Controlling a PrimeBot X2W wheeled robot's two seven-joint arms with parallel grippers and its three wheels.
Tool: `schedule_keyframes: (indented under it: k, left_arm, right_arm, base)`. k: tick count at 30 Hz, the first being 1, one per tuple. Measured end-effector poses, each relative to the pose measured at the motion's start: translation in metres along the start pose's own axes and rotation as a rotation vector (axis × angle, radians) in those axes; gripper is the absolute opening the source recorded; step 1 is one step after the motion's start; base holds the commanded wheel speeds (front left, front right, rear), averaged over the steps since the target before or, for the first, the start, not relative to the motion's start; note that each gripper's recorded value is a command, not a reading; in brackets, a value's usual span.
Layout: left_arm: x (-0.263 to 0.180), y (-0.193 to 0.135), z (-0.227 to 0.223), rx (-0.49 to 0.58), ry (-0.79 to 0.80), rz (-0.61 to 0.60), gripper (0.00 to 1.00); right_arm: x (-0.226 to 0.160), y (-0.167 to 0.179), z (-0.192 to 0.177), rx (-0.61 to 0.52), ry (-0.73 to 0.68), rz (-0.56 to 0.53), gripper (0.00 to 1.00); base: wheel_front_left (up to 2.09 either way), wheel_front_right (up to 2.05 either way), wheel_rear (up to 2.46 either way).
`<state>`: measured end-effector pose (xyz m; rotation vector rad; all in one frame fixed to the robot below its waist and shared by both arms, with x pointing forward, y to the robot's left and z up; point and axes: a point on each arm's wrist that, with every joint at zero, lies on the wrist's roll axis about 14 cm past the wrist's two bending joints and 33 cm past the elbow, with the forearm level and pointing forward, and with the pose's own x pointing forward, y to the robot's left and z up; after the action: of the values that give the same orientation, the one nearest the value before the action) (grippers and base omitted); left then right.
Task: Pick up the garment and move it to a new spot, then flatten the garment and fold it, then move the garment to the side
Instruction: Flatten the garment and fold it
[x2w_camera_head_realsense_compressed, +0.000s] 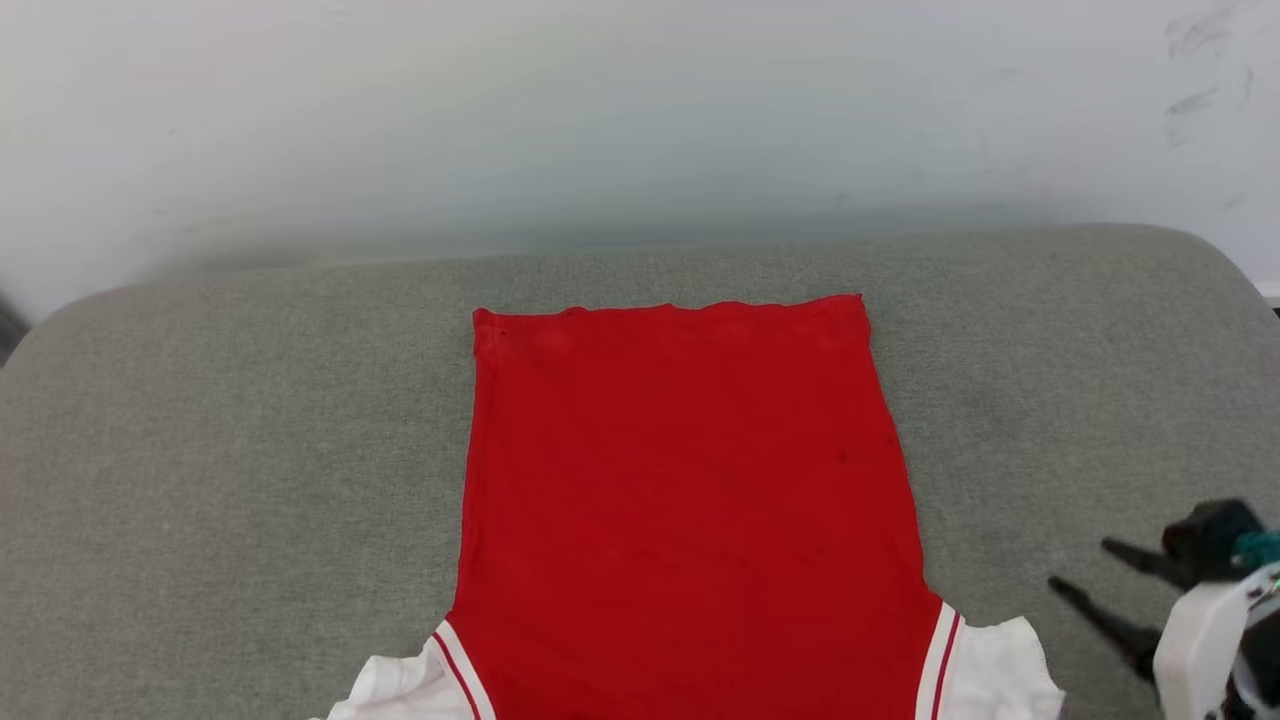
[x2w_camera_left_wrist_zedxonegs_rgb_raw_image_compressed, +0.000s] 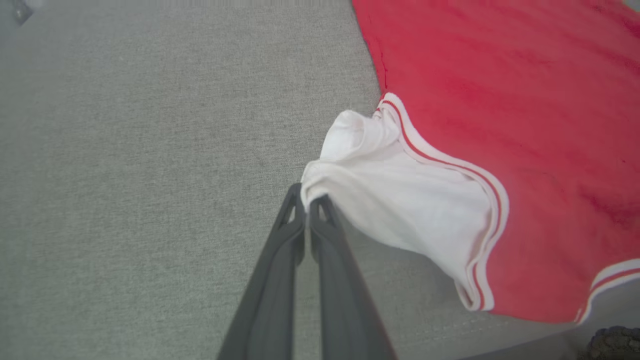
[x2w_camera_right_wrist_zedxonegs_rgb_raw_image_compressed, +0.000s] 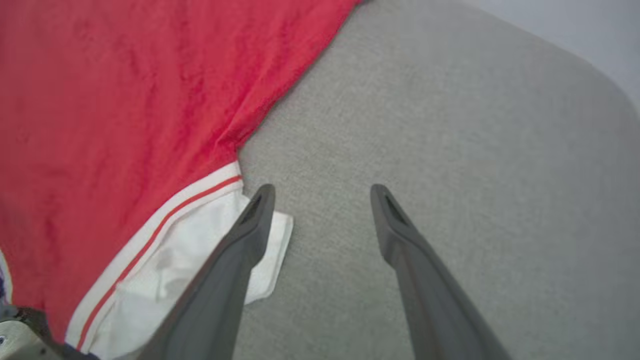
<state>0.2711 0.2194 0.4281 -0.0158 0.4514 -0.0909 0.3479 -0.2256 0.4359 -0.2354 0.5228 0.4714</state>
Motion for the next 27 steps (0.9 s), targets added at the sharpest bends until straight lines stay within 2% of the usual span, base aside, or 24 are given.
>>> schedule_keyframes:
  k: [5, 7, 8, 9, 12, 20, 23, 27]
  left_arm:
    - [0.006, -0.006, 0.014, 0.008, -0.040, -0.006, 0.00]
    - [0.009, -0.009, 0.019, 0.010, -0.053, -0.010, 0.00]
    - [0.009, -0.009, 0.019, 0.010, -0.053, -0.010, 0.00]
    - [0.013, -0.010, 0.024, 0.020, -0.068, -0.014, 0.00]
    - [0.020, -0.011, 0.032, 0.027, -0.084, -0.014, 0.00]
    - [0.046, -0.014, 0.038, 0.030, -0.091, -0.018, 0.00]
    - [0.057, -0.014, 0.038, 0.032, -0.090, -0.014, 0.00]
    - [0.070, -0.015, 0.034, 0.029, -0.075, -0.017, 0.00]
  right_arm:
    - [0.001, -0.052, 0.077, -0.067, -0.167, -0.118, 1.00]
    - [0.005, -0.062, 0.110, -0.101, -0.226, -0.139, 1.00]
    - [0.005, -0.062, 0.110, -0.101, -0.226, -0.139, 1.00]
    - [0.009, -0.071, 0.143, -0.118, -0.280, -0.156, 1.00]
    - [0.022, -0.082, 0.185, -0.137, -0.311, -0.171, 1.00]
    - [0.094, -0.094, 0.198, -0.060, -0.003, -0.120, 1.00]
    - [0.125, -0.084, 0.173, -0.034, 0.224, -0.058, 1.00]
    - [0.154, -0.084, 0.159, -0.005, 0.424, -0.021, 1.00]
  base:
    - [0.00, 0.00, 0.00]
    - [0.00, 0.00, 0.00]
    - [0.00, 0.00, 0.00]
    - [0.00, 0.00, 0.00]
    - [0.00, 0.00, 0.00]
    - [0.00, 0.00, 0.00]
    - [0.00, 0.00, 0.00]
    - [0.00, 0.00, 0.00]
